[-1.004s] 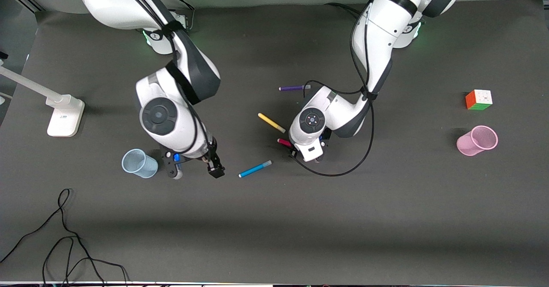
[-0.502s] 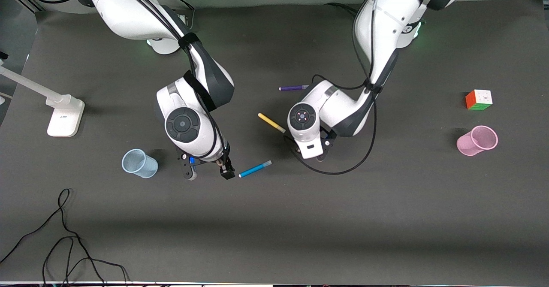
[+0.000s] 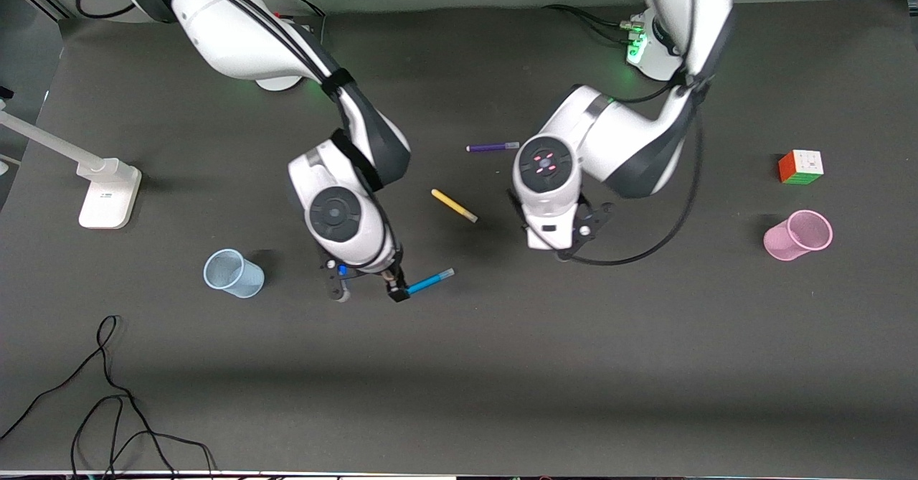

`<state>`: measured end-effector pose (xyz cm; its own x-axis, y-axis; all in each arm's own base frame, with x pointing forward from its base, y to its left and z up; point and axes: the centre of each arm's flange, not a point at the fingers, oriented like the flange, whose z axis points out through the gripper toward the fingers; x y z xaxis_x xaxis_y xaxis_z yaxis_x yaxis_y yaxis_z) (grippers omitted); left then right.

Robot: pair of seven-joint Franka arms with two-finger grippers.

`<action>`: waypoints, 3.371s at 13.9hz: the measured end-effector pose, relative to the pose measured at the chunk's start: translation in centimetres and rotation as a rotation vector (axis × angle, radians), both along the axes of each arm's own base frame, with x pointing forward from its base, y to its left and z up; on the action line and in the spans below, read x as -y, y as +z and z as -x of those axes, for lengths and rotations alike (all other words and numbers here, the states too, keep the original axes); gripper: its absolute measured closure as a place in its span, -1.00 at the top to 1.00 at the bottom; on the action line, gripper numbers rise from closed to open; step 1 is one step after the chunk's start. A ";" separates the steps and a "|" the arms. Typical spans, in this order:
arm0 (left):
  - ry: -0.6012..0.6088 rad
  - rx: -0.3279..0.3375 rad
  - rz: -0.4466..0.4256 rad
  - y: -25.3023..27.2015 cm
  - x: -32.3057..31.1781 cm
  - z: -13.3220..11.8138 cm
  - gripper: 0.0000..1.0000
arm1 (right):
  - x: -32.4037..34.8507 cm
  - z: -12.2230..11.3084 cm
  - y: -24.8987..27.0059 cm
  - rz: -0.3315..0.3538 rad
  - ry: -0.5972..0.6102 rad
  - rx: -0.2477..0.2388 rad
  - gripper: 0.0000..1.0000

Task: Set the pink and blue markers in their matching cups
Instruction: 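Grasp the blue marker with the right gripper while the left gripper carries, then release the pink marker into the pink cup while the right gripper lifts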

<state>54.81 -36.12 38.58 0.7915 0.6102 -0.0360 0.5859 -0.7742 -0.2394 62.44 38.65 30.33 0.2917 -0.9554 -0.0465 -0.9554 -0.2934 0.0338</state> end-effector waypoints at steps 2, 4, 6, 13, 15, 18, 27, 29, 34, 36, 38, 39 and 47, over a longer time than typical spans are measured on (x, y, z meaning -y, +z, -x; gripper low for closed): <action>-0.124 -0.023 0.020 3.8 -3.0 -0.4 -0.66 | -1.3 0.4 -1.9 -0.005 -0.020 0.009 1.00; -0.246 -0.036 0.044 7.7 -6.3 -0.6 -0.66 | -2.3 0.7 -4.0 -0.008 -0.041 0.015 1.00; -0.383 -0.044 0.071 11.2 -9.8 -0.8 -0.66 | -3.2 1.2 -6.2 -0.008 -0.044 0.015 1.00; -0.869 -0.122 0.039 15.0 -19.8 -1.8 -0.66 | -3.7 1.7 -12.3 -0.006 -0.047 0.013 1.00; -1.003 -0.137 0.052 15.2 -22.0 -2.7 -0.66 | -4.5 2.2 -13.3 -0.008 -0.036 0.016 0.98; -1.219 -0.133 0.076 15.3 -27.7 -4.5 -0.66 | -5.5 2.8 -14.0 -0.013 -0.024 0.023 0.72; -1.445 0.149 0.270 8.3 -41.6 -0.5 -0.66 | -5.5 2.3 -13.3 -0.008 -0.012 0.051 -0.64; -1.467 0.218 0.336 6.9 -46.0 0.7 -0.66 | -5.3 1.9 -12.9 -0.009 -0.011 0.061 -0.67; -1.582 0.374 0.425 3.0 -54.1 4.2 -0.66 | -4.3 0.2 -10.0 -0.019 0.001 0.088 -0.67; -1.649 0.459 0.447 0.7 -56.9 5.2 -0.66 | -3.3 -0.6 -7.0 -0.008 0.031 0.079 -0.67; -1.691 0.564 0.477 -2.8 -59.0 5.8 -0.66 | -1.7 -1.5 -2.6 0.000 0.088 0.068 -0.67; -1.705 0.599 0.491 -4.7 -59.9 6.0 -0.66 | -0.8 -1.7 -0.2 0.004 0.131 0.062 -0.67; -1.770 0.767 0.478 -12.1 -64.2 6.0 -0.66 | 7.9 0.7 15.0 0.024 0.620 -0.063 -0.67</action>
<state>48.84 28.10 26.44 0.3225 -0.6858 0.6524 -0.9086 -0.4176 0.0101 61.70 30.78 45.37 0.7899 -0.6101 -0.0624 -0.6034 -0.7913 0.0982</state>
